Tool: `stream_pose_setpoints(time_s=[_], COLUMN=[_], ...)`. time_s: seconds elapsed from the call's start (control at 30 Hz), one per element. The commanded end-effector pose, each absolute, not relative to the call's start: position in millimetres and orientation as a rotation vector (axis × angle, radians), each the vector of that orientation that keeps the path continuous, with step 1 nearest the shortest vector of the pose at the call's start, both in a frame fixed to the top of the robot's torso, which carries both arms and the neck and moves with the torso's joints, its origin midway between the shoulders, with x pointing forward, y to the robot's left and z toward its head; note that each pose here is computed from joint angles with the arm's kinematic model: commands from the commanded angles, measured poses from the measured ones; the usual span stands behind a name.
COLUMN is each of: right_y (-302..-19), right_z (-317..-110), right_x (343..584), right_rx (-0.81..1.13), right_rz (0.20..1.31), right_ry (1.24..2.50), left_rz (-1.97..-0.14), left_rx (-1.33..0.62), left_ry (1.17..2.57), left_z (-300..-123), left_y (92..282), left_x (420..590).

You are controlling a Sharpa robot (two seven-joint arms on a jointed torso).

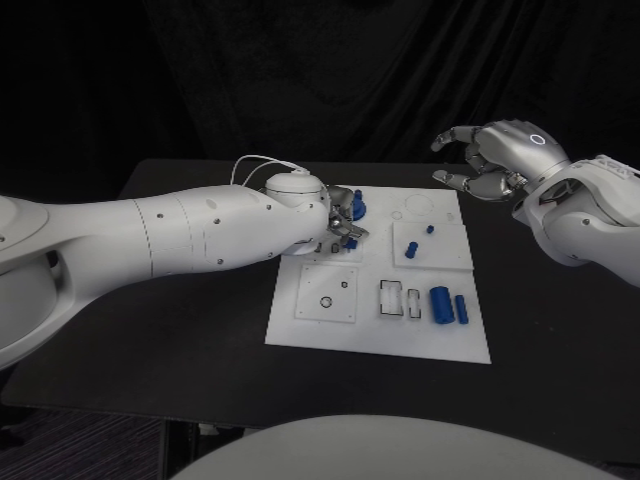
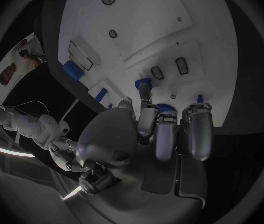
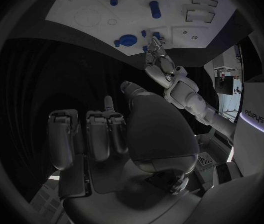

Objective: Assemble the parts on the task board

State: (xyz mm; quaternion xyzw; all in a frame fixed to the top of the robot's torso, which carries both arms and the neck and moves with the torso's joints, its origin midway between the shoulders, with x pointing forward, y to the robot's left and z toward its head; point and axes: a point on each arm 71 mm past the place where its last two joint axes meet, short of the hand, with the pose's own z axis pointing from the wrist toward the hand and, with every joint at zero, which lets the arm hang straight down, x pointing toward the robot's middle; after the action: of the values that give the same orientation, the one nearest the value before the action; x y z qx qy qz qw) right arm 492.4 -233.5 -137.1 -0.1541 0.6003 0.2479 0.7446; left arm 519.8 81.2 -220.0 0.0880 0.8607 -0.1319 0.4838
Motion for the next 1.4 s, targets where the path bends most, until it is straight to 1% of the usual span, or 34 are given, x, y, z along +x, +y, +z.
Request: stream_pose_setpoints(time_s=[0.03,0.37,0.53,0.77,0.9,1.03,1.17,1.4], right_y=[-234,-235,-235,-229,-223,-216,-203,-177], right_z=[-138,-138,-138,-143,-149,-156,-167,-182], right_x=[493,493,492,489,487,485,481,475], right_rx=[-0.324,-0.326,-0.327,-0.326,-0.322,-0.32,-0.337,-0.363], right_rz=[0.528,0.527,0.53,0.528,0.521,0.515,0.495,0.481], right_ry=[1.324,1.328,1.33,1.378,1.429,1.472,1.528,1.6], left_rz=[-0.34,-0.364,-0.445,-0.584,-0.643,-0.664,-0.709,-0.79], left_rx=[0.238,0.238,0.216,0.176,0.106,0.077,0.022,-0.041], left_ry=[2.103,2.09,2.021,1.909,1.935,1.965,1.987,1.94], left_z=[-221.0,-220.2,-215.2,-206.1,-206.3,-207.5,-207.7,-202.8], left_y=[78.5,78.9,85.1,103.8,115.8,125.6,138.8,162.9], left_x=[518.3,518.4,516.5,511.1,507.7,504.4,499.9,494.1])
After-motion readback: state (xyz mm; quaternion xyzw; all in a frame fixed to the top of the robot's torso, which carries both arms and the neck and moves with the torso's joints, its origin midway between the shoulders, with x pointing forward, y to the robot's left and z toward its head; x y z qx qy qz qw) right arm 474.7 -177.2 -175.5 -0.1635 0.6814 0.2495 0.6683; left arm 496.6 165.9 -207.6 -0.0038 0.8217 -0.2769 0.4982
